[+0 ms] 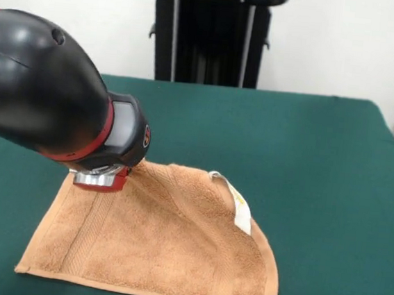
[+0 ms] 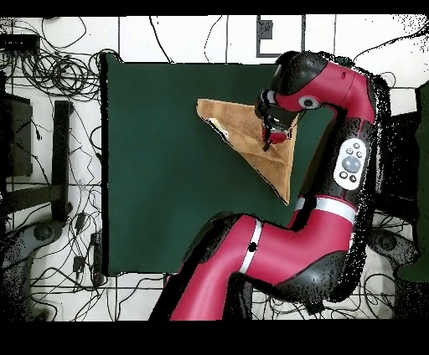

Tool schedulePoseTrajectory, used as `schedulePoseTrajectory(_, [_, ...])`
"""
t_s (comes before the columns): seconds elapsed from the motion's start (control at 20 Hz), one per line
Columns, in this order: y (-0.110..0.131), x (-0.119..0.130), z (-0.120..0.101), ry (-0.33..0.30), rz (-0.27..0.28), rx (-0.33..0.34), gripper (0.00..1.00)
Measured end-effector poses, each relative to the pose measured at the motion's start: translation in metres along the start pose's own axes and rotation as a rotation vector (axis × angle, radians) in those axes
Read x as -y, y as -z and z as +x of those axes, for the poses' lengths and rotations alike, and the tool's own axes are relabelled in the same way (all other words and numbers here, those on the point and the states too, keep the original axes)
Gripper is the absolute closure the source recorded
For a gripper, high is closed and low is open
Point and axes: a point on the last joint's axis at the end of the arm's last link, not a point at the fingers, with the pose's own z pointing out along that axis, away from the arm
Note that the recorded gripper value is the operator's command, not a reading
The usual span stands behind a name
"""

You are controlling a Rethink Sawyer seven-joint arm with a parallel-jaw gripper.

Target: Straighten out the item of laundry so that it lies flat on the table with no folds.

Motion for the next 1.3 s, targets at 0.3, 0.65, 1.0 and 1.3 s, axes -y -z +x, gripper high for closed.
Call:
schedulePoseTrajectory(0.3, [-0.001, -0.004, -0.001, 0.008, -0.016, 0.016, 1.00])
schedulePoseTrajectory(0.65, [-0.008, -0.026, -0.025, 0.068, -0.213, 0.110, 1.00])
schedulePoseTrajectory(1.0, [-0.013, -0.045, -0.099, 0.207, -0.511, 0.244, 1.00])
schedulePoseTrajectory(1.3, [-0.019, -0.041, -0.154, 0.298, -0.610, 0.309, 1.00])
